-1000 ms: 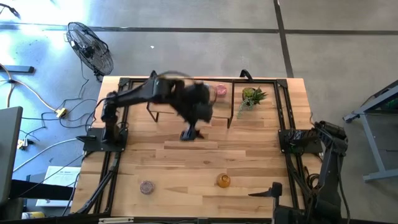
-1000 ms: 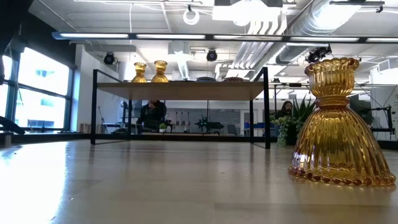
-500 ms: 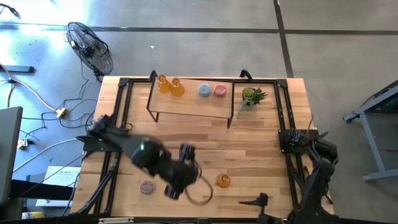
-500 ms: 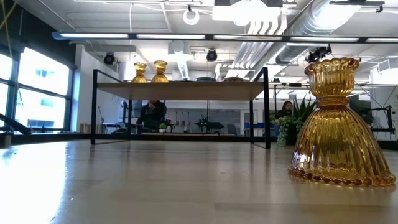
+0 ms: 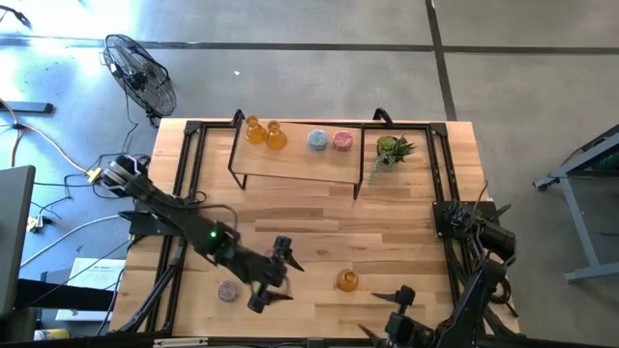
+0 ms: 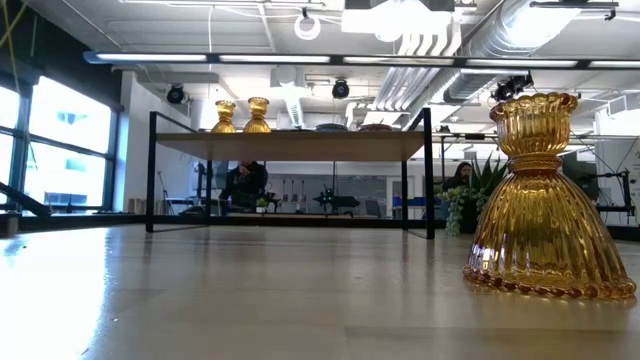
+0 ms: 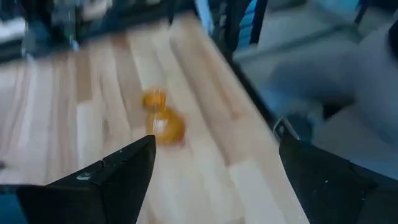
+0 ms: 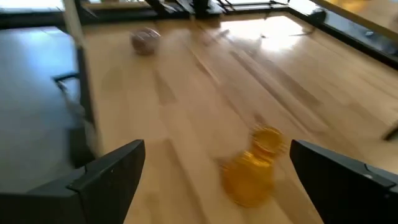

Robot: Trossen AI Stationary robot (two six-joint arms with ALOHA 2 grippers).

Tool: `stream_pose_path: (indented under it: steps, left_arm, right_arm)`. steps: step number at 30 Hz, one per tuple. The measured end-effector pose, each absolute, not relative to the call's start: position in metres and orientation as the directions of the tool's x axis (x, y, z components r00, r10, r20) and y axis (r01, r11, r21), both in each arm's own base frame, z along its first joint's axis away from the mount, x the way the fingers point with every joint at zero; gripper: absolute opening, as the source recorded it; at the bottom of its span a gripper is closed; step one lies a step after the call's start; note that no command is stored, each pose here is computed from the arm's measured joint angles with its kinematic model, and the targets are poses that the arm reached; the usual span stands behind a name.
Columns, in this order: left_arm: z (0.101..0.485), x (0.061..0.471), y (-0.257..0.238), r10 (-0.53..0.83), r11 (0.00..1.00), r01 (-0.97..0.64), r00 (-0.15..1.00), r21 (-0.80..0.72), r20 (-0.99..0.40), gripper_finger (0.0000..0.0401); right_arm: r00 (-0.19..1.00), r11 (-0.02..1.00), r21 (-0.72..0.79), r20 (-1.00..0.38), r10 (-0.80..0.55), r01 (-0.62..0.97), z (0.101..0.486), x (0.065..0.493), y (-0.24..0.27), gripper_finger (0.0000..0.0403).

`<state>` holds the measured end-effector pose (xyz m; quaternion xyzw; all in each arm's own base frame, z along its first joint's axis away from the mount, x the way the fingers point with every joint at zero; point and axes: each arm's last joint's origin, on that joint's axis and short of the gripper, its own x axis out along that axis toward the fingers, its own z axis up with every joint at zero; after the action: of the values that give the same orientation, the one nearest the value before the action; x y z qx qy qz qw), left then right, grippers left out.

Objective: Pick & Place candle stick holders
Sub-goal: Put the yellow candle holder on the shelf

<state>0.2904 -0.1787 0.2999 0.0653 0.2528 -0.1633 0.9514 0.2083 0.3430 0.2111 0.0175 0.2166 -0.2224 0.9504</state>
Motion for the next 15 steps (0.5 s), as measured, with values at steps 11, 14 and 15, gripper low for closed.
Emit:
stream_pose_path:
  steps: [11, 14, 15]
  left_arm:
    - [0.245, 0.277, -0.141, -0.415, 0.907, 0.421, 0.882, -0.023, -0.222, 0.0337]
    - [0.242, 0.278, -0.137, -0.403, 0.912, 0.409, 0.885, -0.022, -0.232, 0.0337]
    - [0.242, 0.278, -0.137, -0.402, 0.913, 0.408, 0.886, -0.022, -0.232, 0.0337]
  right_arm:
    - [0.719, 0.843, -0.154, -0.459, -0.522, 0.515, 0.164, 0.222, 0.305, 0.0394]
    - [0.712, 0.838, -0.179, -0.456, -0.534, 0.515, 0.159, 0.227, 0.300, 0.0393]
    - [0.715, 0.837, -0.185, -0.446, -0.538, 0.514, 0.159, 0.228, 0.299, 0.0391]
